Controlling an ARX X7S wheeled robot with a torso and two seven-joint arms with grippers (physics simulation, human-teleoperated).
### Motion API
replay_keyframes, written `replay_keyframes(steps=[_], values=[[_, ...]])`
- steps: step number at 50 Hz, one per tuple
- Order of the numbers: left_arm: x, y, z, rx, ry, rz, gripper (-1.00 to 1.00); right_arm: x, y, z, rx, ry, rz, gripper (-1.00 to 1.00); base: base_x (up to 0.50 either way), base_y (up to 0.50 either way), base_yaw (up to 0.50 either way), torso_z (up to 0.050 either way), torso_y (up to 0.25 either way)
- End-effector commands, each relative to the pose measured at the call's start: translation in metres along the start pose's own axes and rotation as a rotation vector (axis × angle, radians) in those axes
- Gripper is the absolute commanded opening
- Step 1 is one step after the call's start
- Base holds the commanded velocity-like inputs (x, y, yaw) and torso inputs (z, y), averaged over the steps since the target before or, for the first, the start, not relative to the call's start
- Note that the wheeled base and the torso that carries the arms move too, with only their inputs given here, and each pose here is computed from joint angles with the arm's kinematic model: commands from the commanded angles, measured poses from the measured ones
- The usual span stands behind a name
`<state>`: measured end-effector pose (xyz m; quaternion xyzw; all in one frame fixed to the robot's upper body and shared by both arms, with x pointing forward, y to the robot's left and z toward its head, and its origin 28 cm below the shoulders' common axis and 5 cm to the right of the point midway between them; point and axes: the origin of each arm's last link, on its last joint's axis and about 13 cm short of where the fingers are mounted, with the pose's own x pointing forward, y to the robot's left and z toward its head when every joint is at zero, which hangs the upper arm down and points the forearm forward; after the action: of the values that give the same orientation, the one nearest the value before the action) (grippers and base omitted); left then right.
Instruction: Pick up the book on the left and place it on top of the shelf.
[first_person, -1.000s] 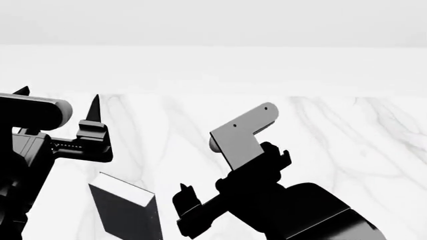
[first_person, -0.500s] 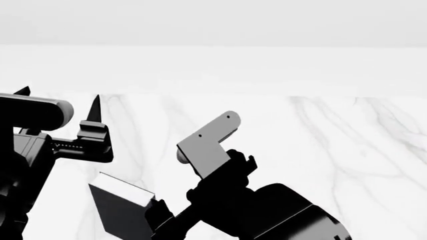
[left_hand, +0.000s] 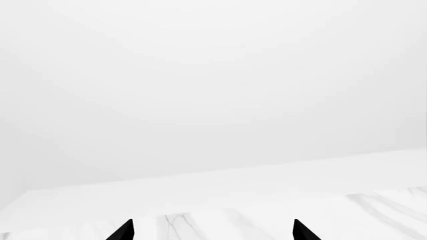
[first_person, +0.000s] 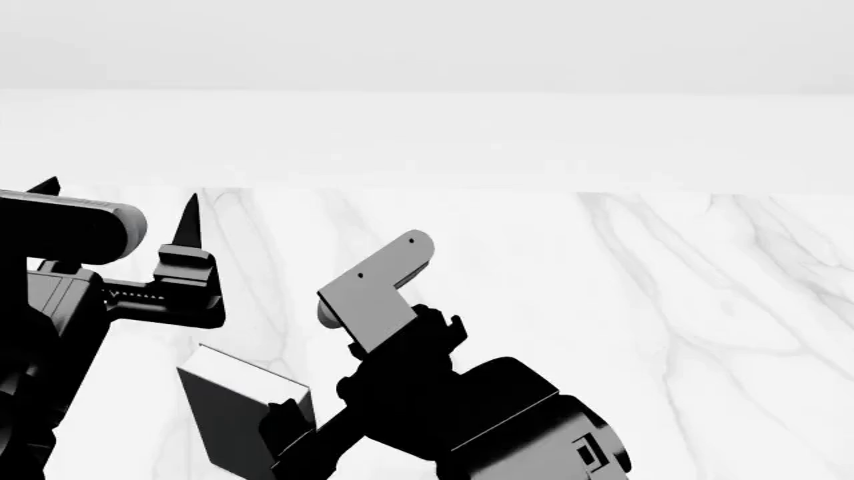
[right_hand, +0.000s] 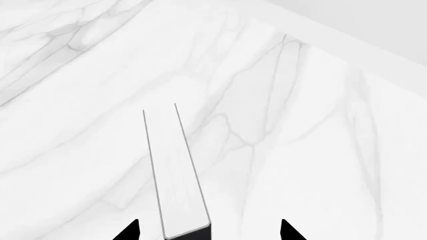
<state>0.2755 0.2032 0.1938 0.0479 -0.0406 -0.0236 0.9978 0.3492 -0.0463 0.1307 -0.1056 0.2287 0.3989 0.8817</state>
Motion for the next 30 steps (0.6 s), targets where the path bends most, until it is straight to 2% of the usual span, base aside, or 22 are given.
replay_keyframes(steps=[1, 18, 30], values=[[0.002, 0.002, 0.0, -0.026, -0.015, 0.004, 1.0, 0.021, 0.0, 0.0, 0.017, -0.009, 0.057, 1.0, 0.0, 0.0, 0.0, 0.0, 0.0], [0.001, 0.002, -0.001, -0.031, -0.012, 0.002, 1.0, 0.037, 0.0, -0.009, 0.034, 0.015, 0.107, 1.0, 0.0, 0.0, 0.0, 0.0, 0.0], [0.001, 0.002, -0.002, -0.046, -0.002, -0.026, 1.0, 0.037, 0.005, -0.015, 0.019, 0.055, 0.158, 1.0, 0.0, 0.0, 0.0, 0.0, 0.0]])
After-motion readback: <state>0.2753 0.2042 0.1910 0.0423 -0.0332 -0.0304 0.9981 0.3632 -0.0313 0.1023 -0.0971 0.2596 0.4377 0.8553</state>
